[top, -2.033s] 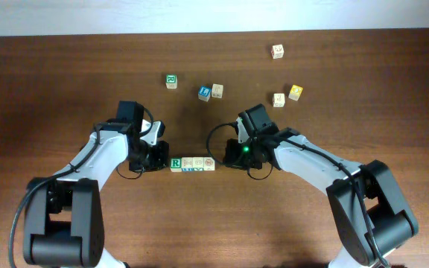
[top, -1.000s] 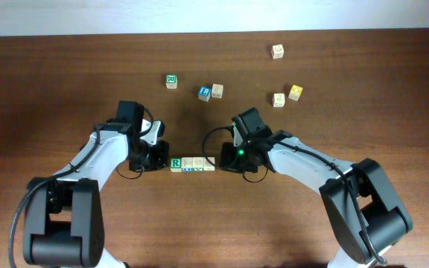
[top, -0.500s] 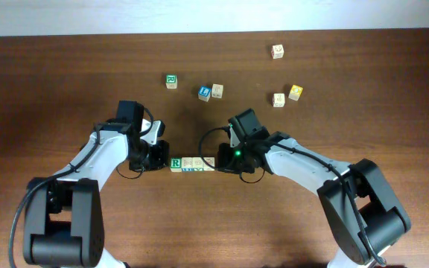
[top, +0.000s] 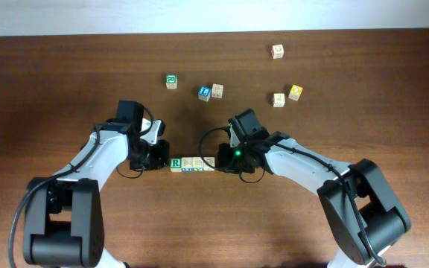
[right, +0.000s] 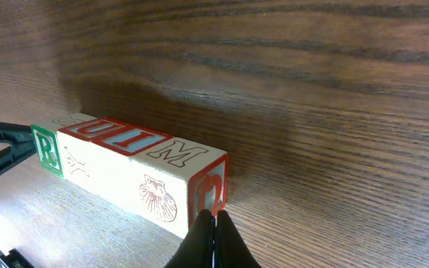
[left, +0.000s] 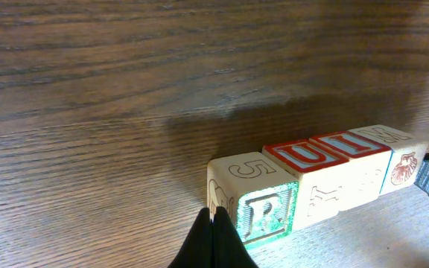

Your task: Rotate 4 blocks

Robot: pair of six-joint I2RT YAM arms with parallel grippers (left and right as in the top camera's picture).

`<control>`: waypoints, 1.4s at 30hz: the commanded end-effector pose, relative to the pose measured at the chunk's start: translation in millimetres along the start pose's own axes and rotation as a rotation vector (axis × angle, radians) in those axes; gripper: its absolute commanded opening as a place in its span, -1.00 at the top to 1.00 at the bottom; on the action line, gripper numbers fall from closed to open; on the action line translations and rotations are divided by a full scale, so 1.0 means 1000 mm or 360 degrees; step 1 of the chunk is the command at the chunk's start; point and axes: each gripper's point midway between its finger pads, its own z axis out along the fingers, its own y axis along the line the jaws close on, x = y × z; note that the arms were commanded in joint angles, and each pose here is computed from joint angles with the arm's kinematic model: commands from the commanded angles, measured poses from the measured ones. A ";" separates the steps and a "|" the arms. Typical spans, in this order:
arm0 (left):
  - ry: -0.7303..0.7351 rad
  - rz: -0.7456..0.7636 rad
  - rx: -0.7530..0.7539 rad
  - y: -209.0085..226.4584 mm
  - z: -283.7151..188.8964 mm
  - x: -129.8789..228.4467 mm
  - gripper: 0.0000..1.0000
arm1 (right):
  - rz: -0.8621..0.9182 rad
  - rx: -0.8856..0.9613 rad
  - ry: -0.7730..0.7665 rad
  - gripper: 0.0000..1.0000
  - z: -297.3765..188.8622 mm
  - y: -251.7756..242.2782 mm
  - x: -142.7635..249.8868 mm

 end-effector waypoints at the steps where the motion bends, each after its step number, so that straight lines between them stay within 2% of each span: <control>1: 0.0035 0.0027 0.0041 -0.003 0.005 0.005 1.00 | -0.0006 0.0019 0.0009 0.92 0.004 -0.003 0.003; 42: 0.0024 0.0032 0.0024 -0.001 0.005 0.004 1.00 | -0.0006 0.0019 0.0009 0.91 0.004 -0.003 0.003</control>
